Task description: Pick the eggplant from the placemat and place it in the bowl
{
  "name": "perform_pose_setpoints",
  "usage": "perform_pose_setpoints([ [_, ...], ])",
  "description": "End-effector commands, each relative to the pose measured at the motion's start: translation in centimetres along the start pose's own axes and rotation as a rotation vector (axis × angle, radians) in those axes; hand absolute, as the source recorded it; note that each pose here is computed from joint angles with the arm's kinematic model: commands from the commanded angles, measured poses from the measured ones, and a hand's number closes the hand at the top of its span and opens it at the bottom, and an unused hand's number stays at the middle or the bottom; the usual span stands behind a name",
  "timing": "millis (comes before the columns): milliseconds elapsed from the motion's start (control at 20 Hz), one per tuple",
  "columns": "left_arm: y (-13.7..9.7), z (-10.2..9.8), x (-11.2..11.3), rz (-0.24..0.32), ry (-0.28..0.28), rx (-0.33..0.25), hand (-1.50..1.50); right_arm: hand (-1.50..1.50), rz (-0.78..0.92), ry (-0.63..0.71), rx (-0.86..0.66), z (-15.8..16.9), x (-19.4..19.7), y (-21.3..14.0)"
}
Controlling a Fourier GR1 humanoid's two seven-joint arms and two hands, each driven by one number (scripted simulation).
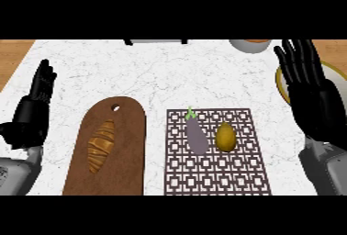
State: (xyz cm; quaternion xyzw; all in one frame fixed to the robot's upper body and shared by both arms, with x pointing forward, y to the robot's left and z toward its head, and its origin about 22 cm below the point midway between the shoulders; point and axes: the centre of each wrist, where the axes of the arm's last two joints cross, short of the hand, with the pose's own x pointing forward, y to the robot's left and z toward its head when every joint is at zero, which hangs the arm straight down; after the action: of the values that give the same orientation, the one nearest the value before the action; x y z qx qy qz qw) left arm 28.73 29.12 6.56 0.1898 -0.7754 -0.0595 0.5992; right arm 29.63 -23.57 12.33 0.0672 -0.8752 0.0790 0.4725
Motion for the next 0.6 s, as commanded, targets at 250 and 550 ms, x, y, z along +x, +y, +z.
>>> perform_pose_setpoints([
  [250,-1.4,-2.0,3.5,0.155,-0.106,-0.072,0.00,-1.50,-0.541,0.592,0.457,1.7,-5.3,13.8],
  [550,1.4,-2.2,1.7,0.231,0.036,-0.024,0.00,-1.50,0.027,0.719,0.546,-4.0,-3.8,18.7],
])
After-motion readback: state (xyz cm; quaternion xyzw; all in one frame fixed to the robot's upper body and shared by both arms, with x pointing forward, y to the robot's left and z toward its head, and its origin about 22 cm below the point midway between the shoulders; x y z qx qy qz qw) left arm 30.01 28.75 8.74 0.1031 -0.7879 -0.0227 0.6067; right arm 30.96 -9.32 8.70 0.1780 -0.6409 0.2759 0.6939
